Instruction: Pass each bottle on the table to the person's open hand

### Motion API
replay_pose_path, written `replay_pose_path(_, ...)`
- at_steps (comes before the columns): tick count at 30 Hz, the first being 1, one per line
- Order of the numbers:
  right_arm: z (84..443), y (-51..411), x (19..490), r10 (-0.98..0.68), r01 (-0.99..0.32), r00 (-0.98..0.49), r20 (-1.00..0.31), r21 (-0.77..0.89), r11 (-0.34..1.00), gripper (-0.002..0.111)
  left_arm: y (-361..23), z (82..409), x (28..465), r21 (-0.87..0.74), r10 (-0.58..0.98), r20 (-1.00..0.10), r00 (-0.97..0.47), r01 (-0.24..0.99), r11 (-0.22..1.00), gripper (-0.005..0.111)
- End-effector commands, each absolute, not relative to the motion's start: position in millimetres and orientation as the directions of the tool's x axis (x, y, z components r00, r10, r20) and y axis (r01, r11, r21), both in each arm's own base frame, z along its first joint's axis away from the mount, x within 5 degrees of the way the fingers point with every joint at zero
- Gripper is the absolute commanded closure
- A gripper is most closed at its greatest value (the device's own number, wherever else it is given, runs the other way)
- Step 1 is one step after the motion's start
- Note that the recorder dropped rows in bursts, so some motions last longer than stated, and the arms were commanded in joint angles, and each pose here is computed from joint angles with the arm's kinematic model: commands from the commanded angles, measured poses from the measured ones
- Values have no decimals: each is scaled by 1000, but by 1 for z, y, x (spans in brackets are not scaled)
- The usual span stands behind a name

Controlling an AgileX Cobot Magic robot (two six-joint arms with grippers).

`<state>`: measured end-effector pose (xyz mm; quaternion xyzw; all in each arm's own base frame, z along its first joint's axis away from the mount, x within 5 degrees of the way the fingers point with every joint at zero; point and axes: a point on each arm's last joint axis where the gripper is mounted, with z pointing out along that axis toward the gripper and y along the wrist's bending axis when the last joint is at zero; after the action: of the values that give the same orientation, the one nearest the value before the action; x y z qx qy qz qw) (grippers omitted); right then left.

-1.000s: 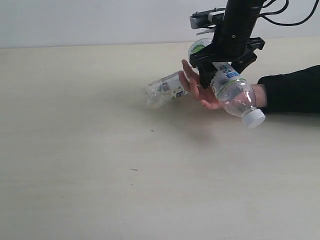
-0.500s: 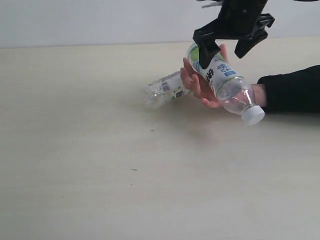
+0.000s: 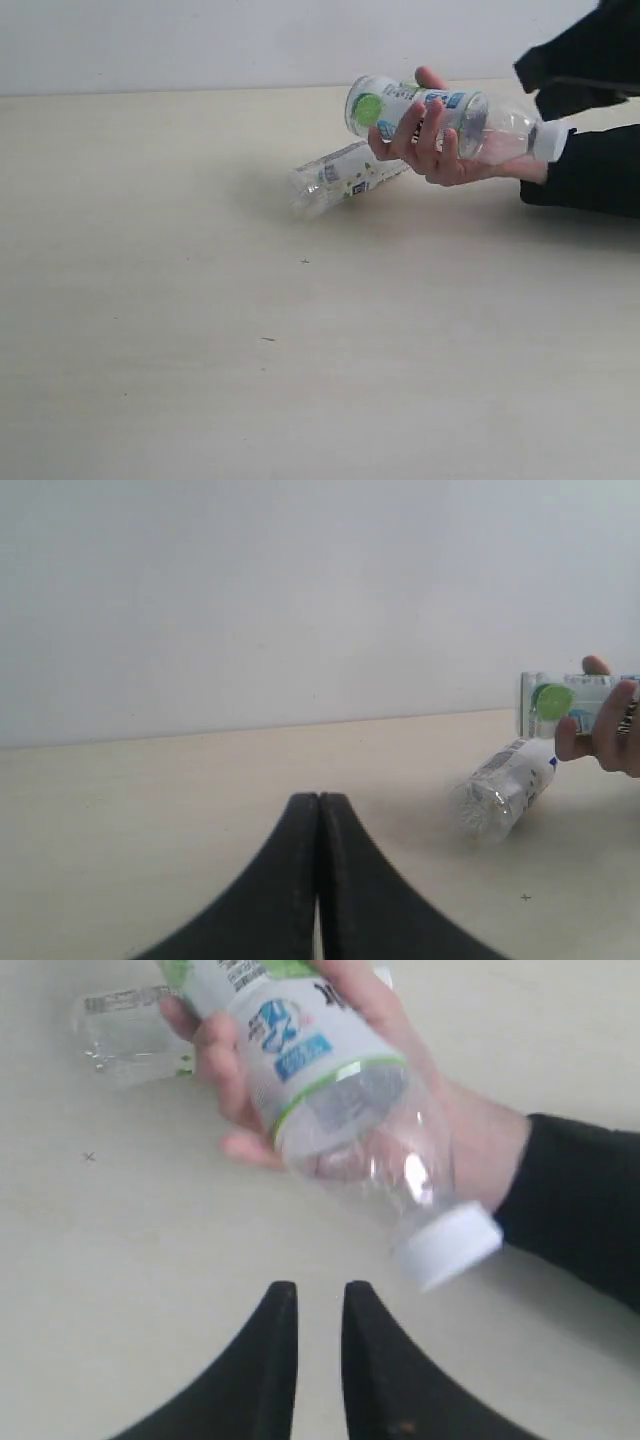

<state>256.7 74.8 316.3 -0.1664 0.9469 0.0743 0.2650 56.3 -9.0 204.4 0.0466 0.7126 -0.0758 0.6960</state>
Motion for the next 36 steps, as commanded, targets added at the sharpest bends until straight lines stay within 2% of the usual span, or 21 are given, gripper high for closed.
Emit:
replay_pose_path(1, 335, 60, 182, -195, -353, -719, -667, 109, 929, 104, -9, 204, 56, -49, -46, -999, -25, 172, 984, 107)
replay_pose_path(7, 354, 39, 94, -133, -378, -509, -851, 81, 922, 108, -9, 204, 56, -49, -46, -999, -25, 172, 984, 107)
replay_pose_path(10, 350, 28, 59, -127, -376, -404, -906, 38, 926, 108, -9, 204, 56, -49, -46, -999, -25, 172, 984, 107)
replay_pose_path(14, 327, 16, 34, -157, -344, -323, -933, -39, 938, 107, -9, 204, 56, -49, -46, -999, -25, 172, 984, 107)
replay_pose_path(21, 283, 12, 36, -157, -298, -220, -963, -86, 951, 96, -9, 204, 56, -49, -46, -999, -25, 172, 984, 107)
replay_pose_path(24, 276, 16, 37, -22, -305, -201, -979, 41, 952, 88, -9, 204, 56, -49, -46, -999, -25, 172, 984, 107)
replay_pose_path(26, 275, 19, 36, 98, -317, -240, -966, 174, 932, 80, -9, 204, 56, -49, -46, -999, -25, 172, 984, 107)
replay_pose_path(29, 274, 19, 36, 11, -347, -217, -976, 87, 934, 74, -9, 204, 56, -49, -46, -999, -25, 172, 984, 107)
replay_pose_path(33, 272, 15, 38, -203, -354, -147, -968, -140, 925, 73, -9, 204, 56, -49, -46, -999, -25, 172, 984, 107)
replay_pose_path(36, 263, 14, 42, -246, -341, -151, -957, -184, 922, 73, -9, 204, 56, -49, -46, -999, -25, 172, 984, 107)
